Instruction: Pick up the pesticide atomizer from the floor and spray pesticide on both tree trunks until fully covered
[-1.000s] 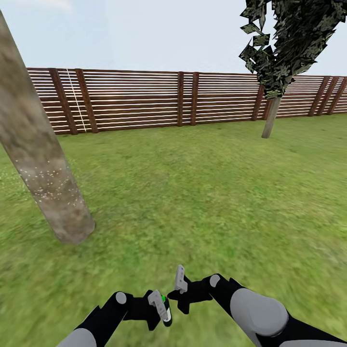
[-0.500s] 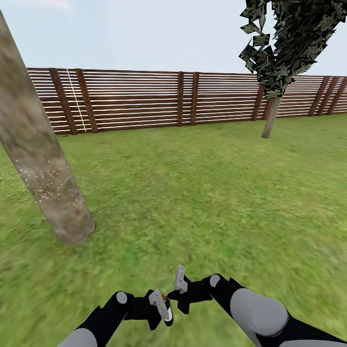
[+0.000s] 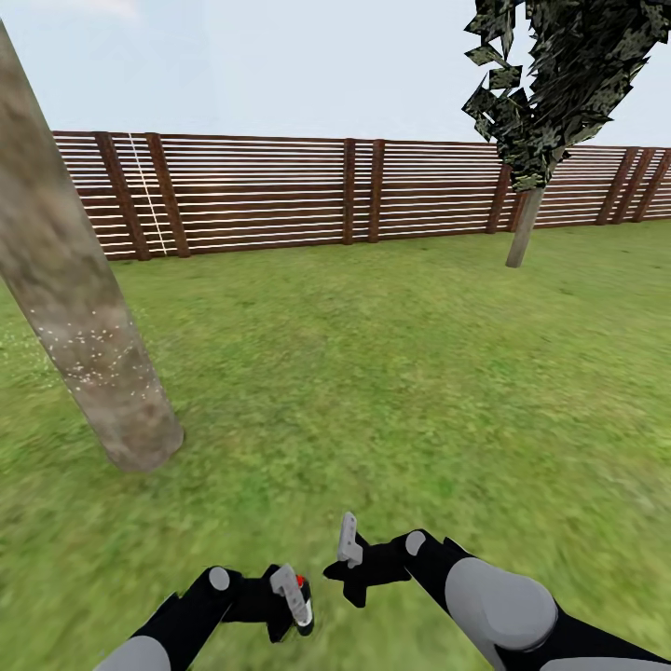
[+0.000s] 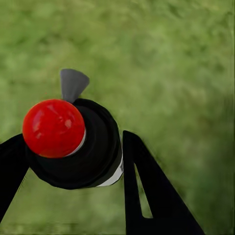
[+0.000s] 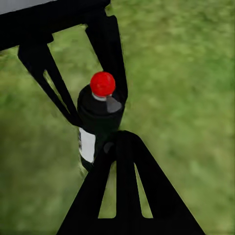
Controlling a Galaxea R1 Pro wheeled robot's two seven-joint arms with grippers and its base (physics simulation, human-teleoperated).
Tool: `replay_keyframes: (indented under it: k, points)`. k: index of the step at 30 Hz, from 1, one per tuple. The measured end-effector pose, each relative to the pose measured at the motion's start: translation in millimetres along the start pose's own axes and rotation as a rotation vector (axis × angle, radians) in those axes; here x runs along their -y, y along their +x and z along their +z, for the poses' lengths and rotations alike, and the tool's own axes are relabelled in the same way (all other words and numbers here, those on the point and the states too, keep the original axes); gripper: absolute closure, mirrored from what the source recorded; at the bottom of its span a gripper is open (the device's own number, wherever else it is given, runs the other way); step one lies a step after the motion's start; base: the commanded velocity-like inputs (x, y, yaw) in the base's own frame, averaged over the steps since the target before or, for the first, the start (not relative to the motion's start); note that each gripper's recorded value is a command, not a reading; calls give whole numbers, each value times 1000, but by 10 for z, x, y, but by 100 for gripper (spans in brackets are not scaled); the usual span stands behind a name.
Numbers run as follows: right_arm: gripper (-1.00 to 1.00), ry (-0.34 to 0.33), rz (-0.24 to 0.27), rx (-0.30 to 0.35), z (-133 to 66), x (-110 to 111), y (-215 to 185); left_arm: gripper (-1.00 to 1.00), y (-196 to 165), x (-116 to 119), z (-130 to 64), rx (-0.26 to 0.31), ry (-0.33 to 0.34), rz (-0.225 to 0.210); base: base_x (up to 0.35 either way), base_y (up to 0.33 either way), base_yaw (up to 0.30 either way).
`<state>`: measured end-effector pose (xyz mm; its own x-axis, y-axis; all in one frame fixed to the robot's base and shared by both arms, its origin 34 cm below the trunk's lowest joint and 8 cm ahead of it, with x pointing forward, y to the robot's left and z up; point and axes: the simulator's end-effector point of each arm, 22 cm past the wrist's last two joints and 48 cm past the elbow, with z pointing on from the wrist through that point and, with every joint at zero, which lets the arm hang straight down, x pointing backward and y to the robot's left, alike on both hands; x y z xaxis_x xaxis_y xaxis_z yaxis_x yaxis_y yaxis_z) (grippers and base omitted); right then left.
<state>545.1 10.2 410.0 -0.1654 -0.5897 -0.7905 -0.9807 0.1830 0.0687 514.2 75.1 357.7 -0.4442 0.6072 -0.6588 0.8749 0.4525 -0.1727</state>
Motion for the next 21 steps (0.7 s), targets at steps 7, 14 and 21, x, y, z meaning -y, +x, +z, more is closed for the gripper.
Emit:
replay_keyframes:
  k: [7,14,21]
  points:
    - [-100,1,0,-2,-2,3,6,100,974,-450,-581,-144,-83,-30,0,0,0]
    - [-100,155,38,-65,-396,443,503,100,1988,-573,-1098,-246,-211,-172,0,0,0]
    - [-100,1219,475,-241,-2080,620,2659,100,2733,-966,-1616,-45,-795,-583,0,0,0]
